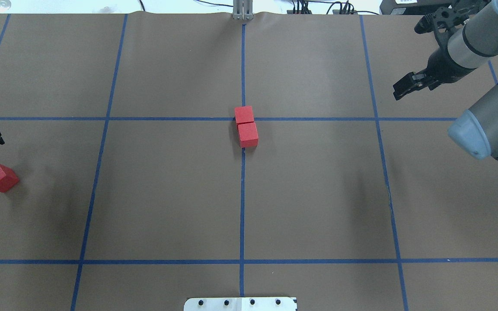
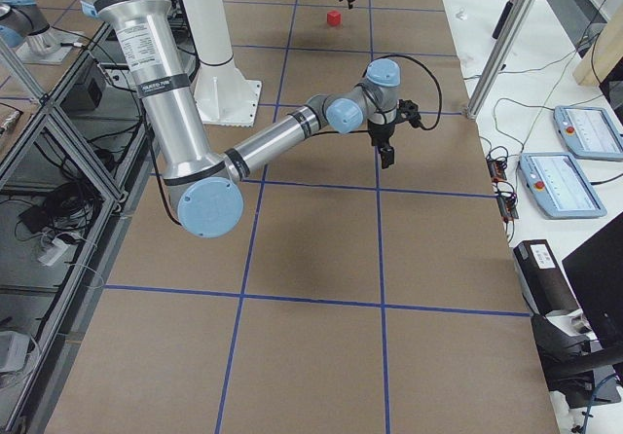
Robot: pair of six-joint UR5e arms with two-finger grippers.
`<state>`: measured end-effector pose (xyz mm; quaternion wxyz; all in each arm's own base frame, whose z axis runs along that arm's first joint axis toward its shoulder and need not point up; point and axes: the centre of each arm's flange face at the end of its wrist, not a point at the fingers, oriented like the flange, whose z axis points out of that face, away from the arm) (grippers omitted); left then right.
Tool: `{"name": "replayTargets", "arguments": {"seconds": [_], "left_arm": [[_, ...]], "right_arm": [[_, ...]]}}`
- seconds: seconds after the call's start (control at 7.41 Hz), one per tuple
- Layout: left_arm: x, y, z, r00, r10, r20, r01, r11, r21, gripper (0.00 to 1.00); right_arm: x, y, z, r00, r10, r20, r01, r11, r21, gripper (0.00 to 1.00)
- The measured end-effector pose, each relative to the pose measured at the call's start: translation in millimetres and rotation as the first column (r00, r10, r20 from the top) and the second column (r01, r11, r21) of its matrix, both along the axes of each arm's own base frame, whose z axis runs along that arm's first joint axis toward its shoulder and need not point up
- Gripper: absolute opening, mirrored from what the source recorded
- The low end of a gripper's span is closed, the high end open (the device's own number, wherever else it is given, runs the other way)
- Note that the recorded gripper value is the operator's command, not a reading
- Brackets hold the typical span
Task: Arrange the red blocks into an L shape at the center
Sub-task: 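Lower the left gripper onto the remaining red cube and grasp it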
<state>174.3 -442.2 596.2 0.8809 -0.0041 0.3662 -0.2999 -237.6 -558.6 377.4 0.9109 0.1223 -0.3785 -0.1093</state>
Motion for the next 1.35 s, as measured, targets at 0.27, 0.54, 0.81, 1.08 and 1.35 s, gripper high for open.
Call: {"name": "replayTargets", "arguments": {"seconds": [0.27, 0.54, 0.81, 1.08, 1.35], "left_arm": [[8, 7, 5, 1.000, 0.005, 0.011, -0.005, 1.000, -0.011, 1.00], [13, 12, 13, 1.000, 0.020, 0.021, -0.019, 0.999, -0.026, 1.00], [18, 17, 21, 0.999, 0.033, 0.030, -0.032, 0.999, -0.041, 1.00], [23, 23, 26, 0.998, 0.048, 0.035, -0.046, 0.998, -0.053, 1.00], [38, 30, 30, 0.997, 0.074, 0.036, -0.072, 0.995, -0.066, 1.00]], "right_arm": [[0, 0, 1, 1.000, 0.000, -0.002, 0.000, 1.000, -0.003, 0.99], [0, 0, 1, 1.000, 0.001, -0.002, -0.001, 1.000, -0.003, 0.99], [0, 0, 1, 1.000, 0.001, -0.002, -0.001, 1.000, -0.002, 0.99], [0, 0, 0, 1.000, 0.001, -0.002, -0.001, 1.000, 0.000, 0.99], [-1, 0, -1, 1.000, 0.000, -0.001, 0.000, 1.000, 0.000, 0.99]]}}
